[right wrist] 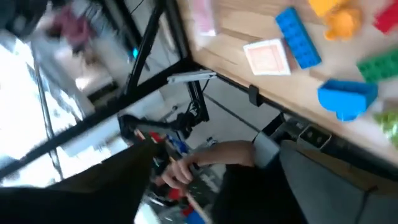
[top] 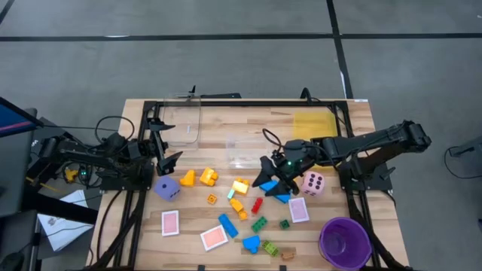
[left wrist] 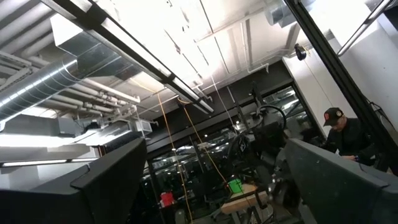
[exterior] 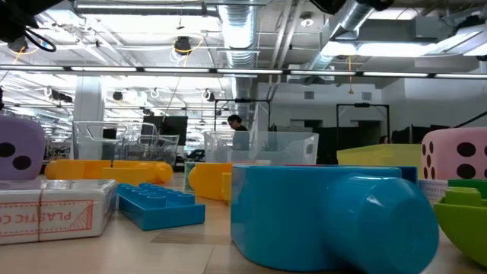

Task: Pick & Place Toys
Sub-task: Put the pink die into the top transparent bin

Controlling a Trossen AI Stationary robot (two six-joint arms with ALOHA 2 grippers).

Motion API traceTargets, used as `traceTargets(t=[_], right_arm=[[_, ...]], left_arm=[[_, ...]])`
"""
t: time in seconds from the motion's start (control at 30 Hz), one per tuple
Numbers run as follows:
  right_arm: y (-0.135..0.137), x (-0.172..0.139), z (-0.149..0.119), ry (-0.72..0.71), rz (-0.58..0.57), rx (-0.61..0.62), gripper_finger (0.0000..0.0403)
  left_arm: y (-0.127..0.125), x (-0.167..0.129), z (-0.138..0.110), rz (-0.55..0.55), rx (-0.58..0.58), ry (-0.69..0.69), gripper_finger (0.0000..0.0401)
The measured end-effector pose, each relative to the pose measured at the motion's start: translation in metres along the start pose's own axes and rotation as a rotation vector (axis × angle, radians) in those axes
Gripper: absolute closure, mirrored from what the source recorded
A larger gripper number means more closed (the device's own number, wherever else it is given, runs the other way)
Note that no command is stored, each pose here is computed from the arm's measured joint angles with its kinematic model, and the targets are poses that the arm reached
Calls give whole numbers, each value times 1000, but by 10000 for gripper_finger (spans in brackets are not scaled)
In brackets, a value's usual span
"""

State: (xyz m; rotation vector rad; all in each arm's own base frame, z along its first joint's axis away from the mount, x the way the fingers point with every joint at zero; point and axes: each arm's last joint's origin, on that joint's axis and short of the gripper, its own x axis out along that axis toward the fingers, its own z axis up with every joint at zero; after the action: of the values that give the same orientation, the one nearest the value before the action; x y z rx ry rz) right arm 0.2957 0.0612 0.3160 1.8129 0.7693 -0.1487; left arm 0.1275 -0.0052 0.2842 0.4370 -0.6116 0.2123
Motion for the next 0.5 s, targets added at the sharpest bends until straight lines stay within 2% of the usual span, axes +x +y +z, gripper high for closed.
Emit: traceTargets(t=[0.07,0.13,0.5], right_arm=[[3,0,-2,27,26,-89,20],[6,0,-5,63,61,-184,9],[13,1,-19,125,155,-261,4]], left_arm=[[0,0,0,0,0,-1,23],[0,0,0,0,0,0,23],[0,0,0,0,0,-1,23]])
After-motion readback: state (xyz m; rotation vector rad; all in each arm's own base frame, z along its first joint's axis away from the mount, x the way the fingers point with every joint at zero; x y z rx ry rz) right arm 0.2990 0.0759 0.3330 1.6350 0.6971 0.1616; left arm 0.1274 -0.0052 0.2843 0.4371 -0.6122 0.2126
